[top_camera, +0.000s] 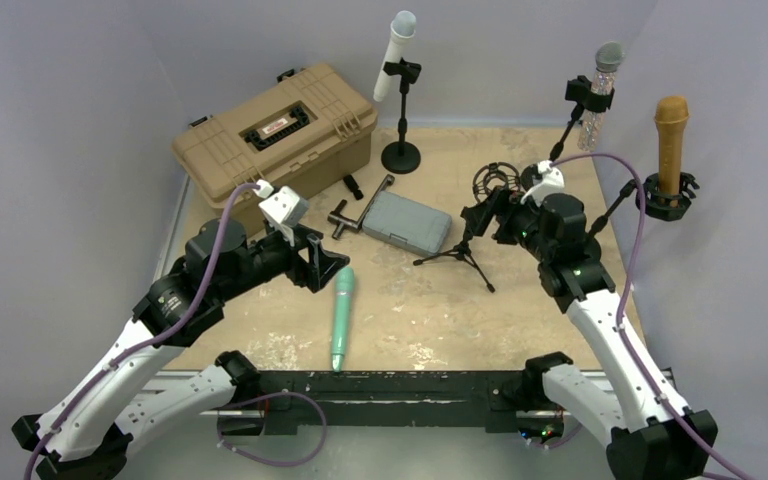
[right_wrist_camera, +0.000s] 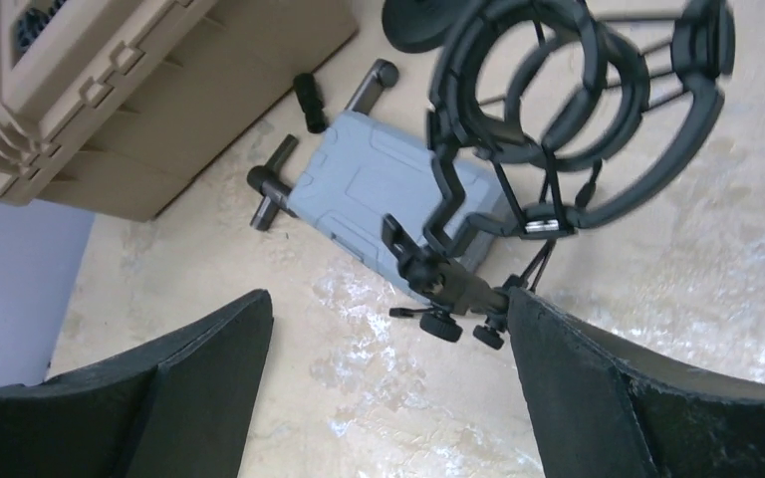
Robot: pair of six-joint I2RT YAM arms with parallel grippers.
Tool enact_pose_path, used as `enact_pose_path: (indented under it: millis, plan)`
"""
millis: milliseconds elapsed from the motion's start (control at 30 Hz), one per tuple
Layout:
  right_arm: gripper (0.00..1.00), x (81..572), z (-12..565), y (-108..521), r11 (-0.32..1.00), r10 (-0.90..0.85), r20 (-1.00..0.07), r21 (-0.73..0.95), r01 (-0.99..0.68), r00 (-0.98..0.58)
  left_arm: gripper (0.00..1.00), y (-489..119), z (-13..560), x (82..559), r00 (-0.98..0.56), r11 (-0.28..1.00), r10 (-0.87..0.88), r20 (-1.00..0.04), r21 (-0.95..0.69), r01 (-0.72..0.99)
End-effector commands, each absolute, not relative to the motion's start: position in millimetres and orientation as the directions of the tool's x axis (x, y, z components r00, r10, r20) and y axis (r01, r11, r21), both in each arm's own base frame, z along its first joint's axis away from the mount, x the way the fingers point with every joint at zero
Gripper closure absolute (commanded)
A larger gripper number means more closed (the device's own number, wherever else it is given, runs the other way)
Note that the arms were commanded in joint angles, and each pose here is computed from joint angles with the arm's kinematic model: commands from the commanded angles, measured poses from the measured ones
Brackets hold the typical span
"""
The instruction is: Remove the microphone from the stand
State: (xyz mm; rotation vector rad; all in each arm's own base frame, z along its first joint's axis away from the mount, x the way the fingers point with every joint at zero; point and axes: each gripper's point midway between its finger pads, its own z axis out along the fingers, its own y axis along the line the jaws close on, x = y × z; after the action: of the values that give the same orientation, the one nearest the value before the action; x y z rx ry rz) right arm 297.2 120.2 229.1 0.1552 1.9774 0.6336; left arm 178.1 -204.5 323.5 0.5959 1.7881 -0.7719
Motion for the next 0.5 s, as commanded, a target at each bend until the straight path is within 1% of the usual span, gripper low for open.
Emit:
enact_pose_path:
  millis: [0,200,333,467]
  plan:
    - [0.14,309,273,121,0.878,0.286,-0.869,0.406,-0.253,-0.403,0.30,-202,334,178,-0.285,0.668,0.005,-0.958,-0.209,0.714]
    - [0.14,330,337,125,0.881,0.273,-0.917,0.359,-0.308,-0.290,0.30,-191,339,181,-0.262,0.709,-0.026,-0.965,-0.203,0.676]
    - [0.14,344,353,138,0.877,0.257,-0.921,0.349,-0.329,-0.292,0.29,-182,342,184,-0.248,0.738,-0.042,-0.968,-0.197,0.645]
    - [0.15,348,365,148,0.896,0.235,-0.932,0.318,-0.310,-0.277,0.29,-176,343,185,-0.240,0.758,-0.054,-0.969,-0.196,0.623]
